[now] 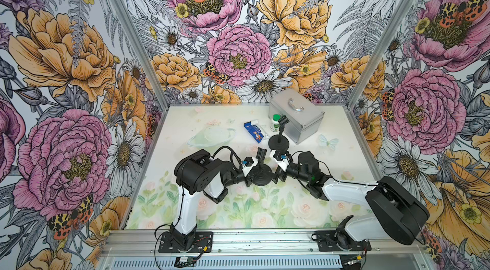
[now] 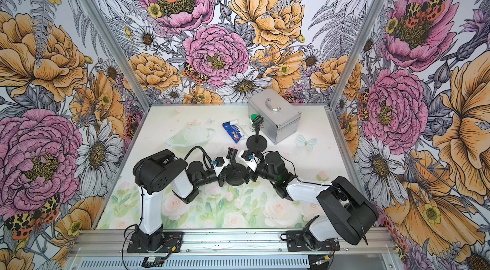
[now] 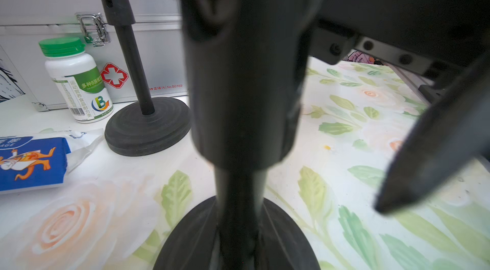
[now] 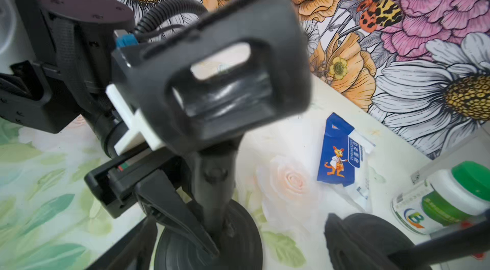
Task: Assemble a microphone stand
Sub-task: Screw the microphone stand pole into the microphone stand base.
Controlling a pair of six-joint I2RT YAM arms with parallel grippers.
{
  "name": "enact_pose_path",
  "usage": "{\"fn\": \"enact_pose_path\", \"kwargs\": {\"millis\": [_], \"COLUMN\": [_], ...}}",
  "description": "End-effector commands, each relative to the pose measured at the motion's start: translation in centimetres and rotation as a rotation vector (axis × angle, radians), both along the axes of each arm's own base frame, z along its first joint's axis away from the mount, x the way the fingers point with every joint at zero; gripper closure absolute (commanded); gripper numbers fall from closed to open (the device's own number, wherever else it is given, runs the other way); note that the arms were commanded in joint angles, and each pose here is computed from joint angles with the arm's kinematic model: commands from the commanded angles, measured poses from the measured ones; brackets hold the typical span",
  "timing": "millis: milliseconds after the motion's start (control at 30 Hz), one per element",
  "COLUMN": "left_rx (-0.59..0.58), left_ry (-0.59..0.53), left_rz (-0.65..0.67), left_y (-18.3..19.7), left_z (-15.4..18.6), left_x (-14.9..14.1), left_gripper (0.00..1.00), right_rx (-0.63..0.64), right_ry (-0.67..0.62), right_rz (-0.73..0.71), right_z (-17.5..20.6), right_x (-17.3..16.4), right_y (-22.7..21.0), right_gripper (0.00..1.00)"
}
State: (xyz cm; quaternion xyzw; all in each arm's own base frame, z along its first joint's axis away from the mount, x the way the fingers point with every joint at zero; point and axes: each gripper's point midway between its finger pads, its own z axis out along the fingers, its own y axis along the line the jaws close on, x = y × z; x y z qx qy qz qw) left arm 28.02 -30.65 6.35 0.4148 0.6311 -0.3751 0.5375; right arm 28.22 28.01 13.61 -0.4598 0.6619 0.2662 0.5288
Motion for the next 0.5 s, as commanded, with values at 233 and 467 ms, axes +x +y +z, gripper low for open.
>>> {"fn": "enact_pose_path", "kwargs": {"millis": [233,467], "left_rx": [0.059,0.06], "left_ry": [0.021,0.025], "left_rz": [0.046,0.056], "left_y": [0.8,0.9], "left_z": [-2.0,-2.1], "left_x": [0.5,0.7], "left_gripper": [0.83,0.82], "right_rx": [0.07,0.069], "right_ry": [0.26,0.261], "right_rz": [0.432,0.501], "right_z": [1.1,1.5], "right_x": [-1.5,-0.9], "right_y": [2.5,4.0], "right_gripper": [0.23,0.52]}}
